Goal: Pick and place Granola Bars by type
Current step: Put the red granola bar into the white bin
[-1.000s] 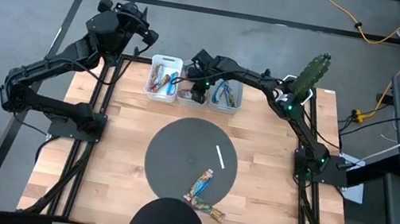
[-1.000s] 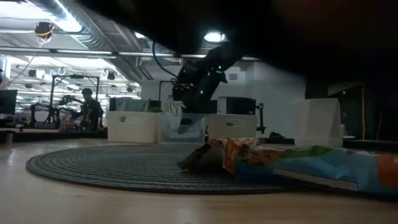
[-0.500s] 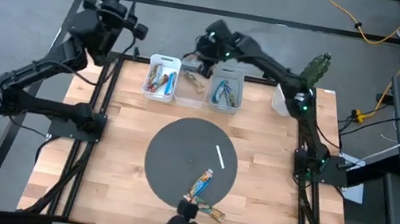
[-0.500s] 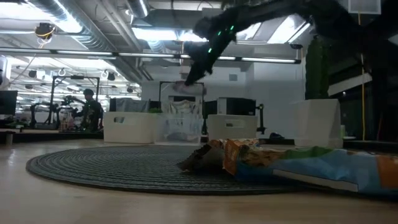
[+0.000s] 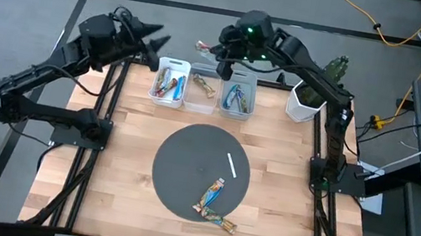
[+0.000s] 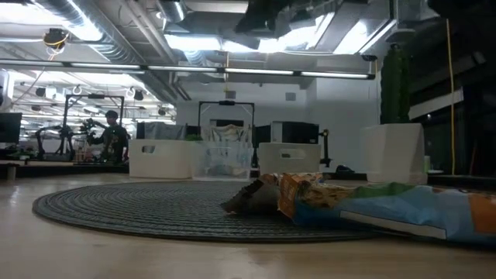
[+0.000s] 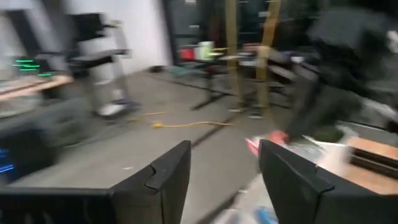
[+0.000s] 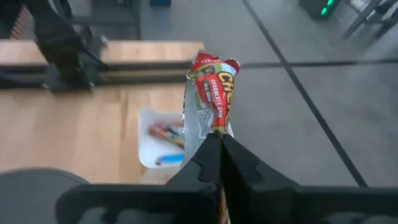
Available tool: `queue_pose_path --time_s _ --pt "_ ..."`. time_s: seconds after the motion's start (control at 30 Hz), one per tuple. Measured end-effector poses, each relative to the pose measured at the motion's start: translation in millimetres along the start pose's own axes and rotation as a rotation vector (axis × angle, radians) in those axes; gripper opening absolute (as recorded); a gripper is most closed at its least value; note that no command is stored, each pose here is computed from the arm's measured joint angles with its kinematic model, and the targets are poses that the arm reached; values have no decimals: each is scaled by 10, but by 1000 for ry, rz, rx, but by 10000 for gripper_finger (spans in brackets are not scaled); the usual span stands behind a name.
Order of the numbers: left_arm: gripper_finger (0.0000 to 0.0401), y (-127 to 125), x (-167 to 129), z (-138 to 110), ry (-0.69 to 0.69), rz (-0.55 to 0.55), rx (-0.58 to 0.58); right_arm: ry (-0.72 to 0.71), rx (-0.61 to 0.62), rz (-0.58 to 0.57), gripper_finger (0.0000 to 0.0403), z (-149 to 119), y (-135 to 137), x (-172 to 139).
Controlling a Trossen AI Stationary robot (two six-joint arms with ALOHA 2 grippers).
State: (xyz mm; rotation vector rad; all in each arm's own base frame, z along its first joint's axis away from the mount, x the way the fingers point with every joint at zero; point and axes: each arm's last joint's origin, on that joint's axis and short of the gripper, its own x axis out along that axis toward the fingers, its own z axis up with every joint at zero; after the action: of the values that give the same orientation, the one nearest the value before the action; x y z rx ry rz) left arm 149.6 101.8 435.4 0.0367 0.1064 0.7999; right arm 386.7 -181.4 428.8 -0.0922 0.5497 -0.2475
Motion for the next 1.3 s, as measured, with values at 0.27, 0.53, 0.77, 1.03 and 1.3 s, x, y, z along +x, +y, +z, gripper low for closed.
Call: queue_pose_path --time_s 0.27,0.53,0.77,1.03,1.3 --pt "259 -77 -4 3 -7 -266 -44 -54 -14 15 5 160 337 -144" --pt "309 -100 19 13 -13 -326 -107 -167 -35 35 4 288 452 -151" --pt "313 -142 179 -20 4 -323 -134 -293 -63 109 8 405 524 -178" --pt "293 -189 376 59 -123 -328 -146 -307 -74 109 9 425 542 -204" --pt "137 -195 373 66 -129 -351 -137 -295 -83 112 7 410 548 -182"
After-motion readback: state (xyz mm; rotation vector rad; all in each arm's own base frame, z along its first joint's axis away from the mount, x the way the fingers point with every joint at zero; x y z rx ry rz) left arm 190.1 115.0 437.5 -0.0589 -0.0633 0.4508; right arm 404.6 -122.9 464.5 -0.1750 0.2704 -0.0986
